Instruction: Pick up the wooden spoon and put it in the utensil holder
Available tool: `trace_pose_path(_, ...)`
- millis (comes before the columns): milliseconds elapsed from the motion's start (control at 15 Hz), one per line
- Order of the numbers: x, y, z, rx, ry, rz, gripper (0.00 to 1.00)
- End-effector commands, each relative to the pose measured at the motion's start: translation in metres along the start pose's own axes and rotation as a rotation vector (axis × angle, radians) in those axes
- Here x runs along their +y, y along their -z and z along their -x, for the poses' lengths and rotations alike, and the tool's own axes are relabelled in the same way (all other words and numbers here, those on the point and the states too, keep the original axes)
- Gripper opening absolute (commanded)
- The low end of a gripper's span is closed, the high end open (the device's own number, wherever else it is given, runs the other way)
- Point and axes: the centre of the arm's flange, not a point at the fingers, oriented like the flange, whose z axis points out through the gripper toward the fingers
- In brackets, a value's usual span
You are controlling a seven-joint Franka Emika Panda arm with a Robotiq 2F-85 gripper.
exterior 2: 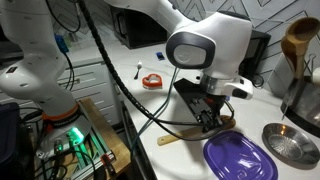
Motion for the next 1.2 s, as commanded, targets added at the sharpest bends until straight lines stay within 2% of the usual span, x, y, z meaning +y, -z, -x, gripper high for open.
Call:
trace_pose_path(0, -0.002, 0.015, 0.01, 0.041, -0.055, -0.011, 0.06)
trace_pose_path(200, 0.0, 0.056, 0.021, 0.129, -0.118, -0.021, 0.06)
trace_pose_path(533, 0.012, 0.139, 0.028, 0.343, -0.25, -0.069, 0.06)
trace_pose_path(800, 0.028, 0.201, 0.021, 0.565, -0.31, -0.072, 0.06)
trace_pose_path(1133, 0.025, 0.238, -0.012, 0.87, -0.407, -0.052, 0.06)
